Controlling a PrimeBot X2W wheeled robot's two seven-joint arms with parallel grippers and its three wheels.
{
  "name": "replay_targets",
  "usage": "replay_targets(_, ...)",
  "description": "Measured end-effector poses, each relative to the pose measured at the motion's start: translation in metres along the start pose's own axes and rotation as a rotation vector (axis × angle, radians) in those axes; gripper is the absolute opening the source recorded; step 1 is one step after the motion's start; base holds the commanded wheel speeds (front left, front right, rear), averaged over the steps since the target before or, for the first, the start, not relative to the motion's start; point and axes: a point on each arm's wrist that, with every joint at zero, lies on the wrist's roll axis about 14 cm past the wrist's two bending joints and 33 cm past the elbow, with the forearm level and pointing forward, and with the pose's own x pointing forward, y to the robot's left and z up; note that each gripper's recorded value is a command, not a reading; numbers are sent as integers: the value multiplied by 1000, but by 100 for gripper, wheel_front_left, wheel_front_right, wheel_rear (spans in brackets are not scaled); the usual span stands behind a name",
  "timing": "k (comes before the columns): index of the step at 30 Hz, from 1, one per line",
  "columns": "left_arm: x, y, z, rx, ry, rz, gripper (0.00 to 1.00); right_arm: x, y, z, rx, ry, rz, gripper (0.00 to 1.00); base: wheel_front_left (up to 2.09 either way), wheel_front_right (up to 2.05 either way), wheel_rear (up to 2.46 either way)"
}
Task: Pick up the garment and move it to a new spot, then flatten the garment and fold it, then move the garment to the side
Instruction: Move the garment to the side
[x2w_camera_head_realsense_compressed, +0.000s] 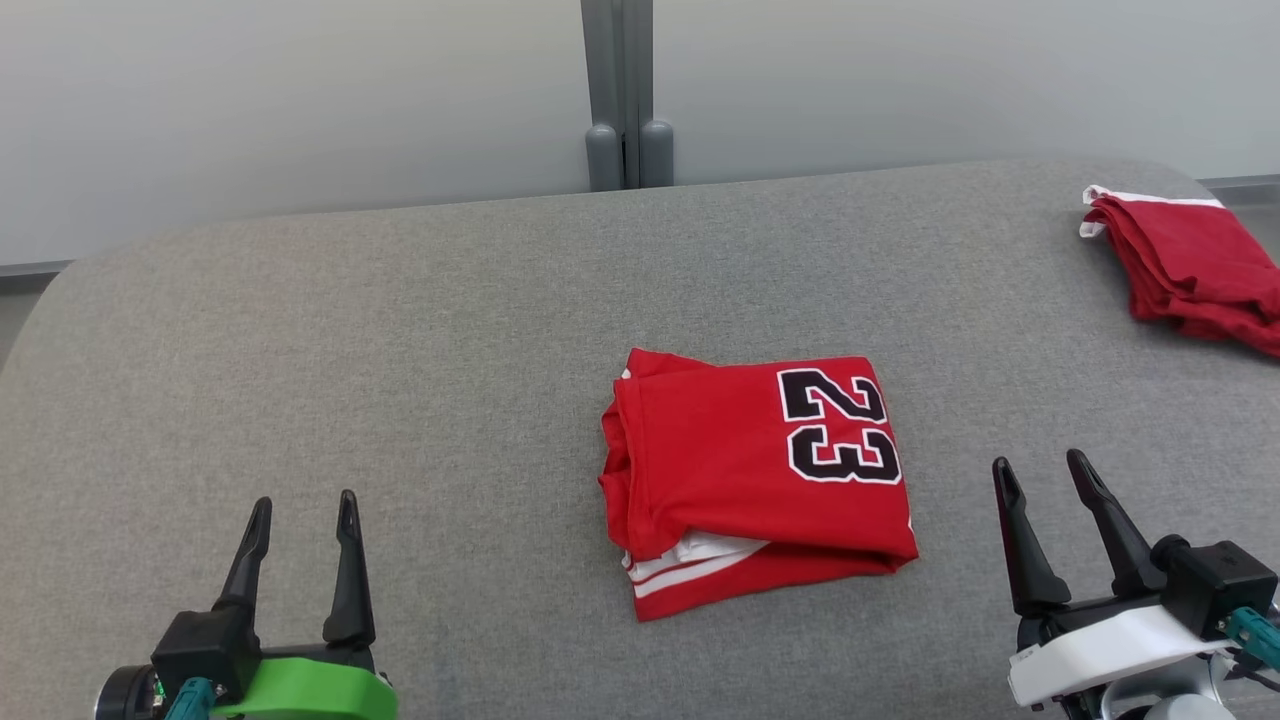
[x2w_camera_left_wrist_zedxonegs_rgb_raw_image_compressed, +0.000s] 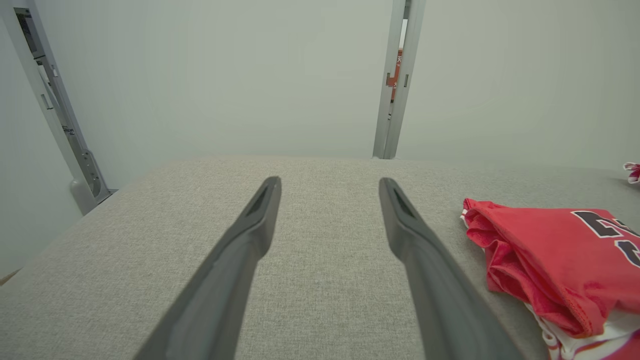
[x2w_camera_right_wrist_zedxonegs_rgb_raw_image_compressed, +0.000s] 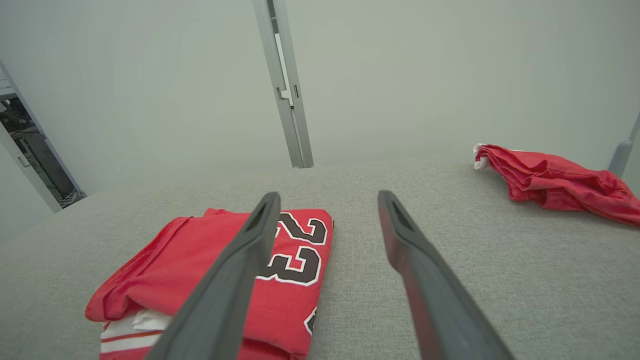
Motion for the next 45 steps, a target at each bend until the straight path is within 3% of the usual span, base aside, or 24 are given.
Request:
replay_targets(38, 1, 5, -5, 9, 15, 10, 100, 0, 4, -17, 19, 46, -1, 100, 0, 0, 0)
replay_targets(45, 3, 5, -9, 9, 29, 9, 100, 34, 22, 2, -14, -14, 79, 100, 0, 0, 0)
